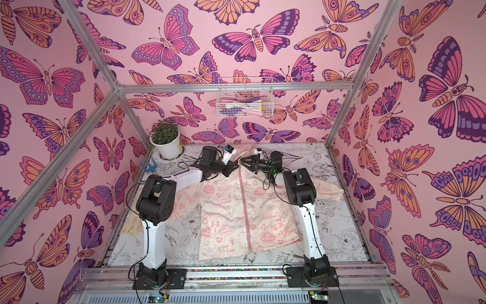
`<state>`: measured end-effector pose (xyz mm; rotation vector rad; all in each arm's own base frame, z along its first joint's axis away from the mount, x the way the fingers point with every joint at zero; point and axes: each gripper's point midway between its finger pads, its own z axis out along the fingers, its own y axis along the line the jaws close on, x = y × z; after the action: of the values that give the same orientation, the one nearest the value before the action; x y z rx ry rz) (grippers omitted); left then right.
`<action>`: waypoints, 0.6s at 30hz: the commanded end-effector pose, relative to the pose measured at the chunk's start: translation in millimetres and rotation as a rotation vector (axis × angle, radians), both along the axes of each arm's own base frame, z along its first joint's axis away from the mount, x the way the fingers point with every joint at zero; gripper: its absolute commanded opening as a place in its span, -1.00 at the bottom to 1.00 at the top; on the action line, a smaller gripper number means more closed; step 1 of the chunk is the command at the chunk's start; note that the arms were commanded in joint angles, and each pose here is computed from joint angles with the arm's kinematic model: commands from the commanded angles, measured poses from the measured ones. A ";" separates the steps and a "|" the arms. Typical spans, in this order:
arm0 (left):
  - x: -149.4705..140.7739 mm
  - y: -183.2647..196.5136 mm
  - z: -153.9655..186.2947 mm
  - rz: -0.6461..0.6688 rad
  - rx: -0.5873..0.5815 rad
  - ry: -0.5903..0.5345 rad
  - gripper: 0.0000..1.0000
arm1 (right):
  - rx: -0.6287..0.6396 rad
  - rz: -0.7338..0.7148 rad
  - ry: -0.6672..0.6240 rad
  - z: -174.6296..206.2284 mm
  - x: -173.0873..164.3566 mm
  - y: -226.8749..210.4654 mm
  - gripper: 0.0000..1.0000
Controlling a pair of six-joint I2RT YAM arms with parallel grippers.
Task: Unzip the jacket
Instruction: Unzip the zipper on the jacket.
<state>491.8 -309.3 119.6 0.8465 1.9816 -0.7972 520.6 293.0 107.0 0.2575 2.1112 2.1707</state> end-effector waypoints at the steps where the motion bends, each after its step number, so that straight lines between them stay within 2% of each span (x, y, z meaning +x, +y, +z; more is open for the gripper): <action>1: -5.1 -2.6 16.8 -0.016 -0.014 -0.030 -1.00 | -0.034 0.025 0.004 -12.0 -7.9 3.3 -0.47; 9: -4.4 -4.6 17.3 -0.020 -0.019 -0.029 -1.00 | 0.000 0.023 -0.016 -0.3 -4.7 3.9 -0.28; 18: -3.3 -4.8 16.8 -0.016 -0.021 -0.026 -1.00 | 0.034 0.031 -0.021 8.9 -4.4 5.1 -0.20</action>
<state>491.6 -309.5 119.5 0.8464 1.9822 -0.7983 518.2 292.5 104.5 0.2883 2.1208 2.1874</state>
